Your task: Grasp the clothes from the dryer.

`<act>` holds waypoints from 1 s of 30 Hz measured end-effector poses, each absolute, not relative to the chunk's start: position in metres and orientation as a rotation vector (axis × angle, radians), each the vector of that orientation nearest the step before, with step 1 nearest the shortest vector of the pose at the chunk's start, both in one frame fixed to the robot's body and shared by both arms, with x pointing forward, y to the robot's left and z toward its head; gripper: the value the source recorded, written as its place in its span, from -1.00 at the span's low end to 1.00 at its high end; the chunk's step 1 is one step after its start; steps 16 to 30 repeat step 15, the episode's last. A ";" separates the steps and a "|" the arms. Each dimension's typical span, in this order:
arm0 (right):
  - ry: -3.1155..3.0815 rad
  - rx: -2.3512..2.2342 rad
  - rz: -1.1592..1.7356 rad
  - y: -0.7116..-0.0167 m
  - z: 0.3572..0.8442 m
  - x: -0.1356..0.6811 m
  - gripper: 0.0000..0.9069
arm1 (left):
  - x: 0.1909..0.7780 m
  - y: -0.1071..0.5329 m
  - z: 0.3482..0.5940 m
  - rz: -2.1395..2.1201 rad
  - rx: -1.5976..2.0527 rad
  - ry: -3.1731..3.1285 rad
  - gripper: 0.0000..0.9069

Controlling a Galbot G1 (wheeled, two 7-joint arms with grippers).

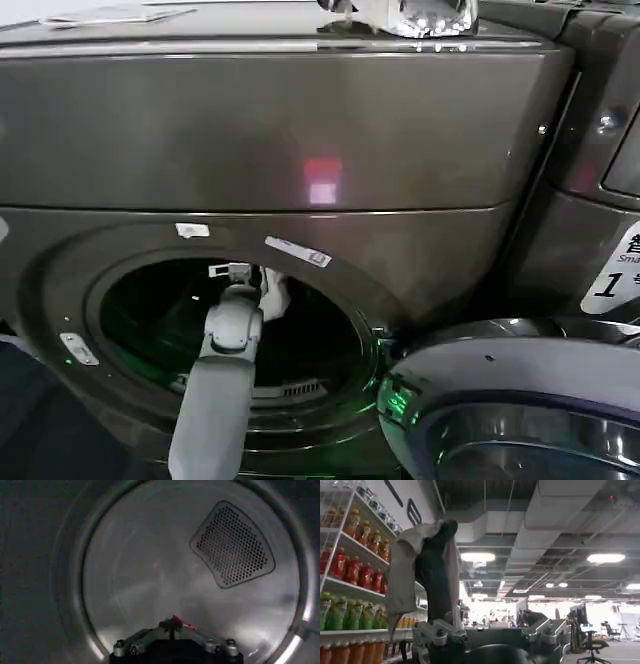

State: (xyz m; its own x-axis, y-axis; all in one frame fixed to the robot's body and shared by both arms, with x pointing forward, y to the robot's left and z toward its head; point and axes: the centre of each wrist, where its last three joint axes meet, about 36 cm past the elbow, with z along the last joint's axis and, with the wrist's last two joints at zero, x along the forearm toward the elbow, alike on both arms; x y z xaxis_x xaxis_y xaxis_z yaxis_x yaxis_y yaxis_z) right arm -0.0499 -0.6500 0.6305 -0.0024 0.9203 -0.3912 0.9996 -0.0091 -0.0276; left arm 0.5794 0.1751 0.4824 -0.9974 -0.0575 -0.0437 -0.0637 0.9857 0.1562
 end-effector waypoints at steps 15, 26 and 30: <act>1.996 2.045 -0.403 -0.645 0.640 -0.053 1.00 | 0.580 0.173 0.487 0.191 -0.077 3.088 -1.00; 1.996 2.045 -0.403 -0.645 0.640 -0.053 1.00 | 0.580 0.173 0.487 0.191 -0.077 3.088 -1.00; 1.996 2.045 -0.403 -0.645 0.640 -0.053 1.00 | 0.580 0.173 0.487 0.191 -0.077 3.088 -1.00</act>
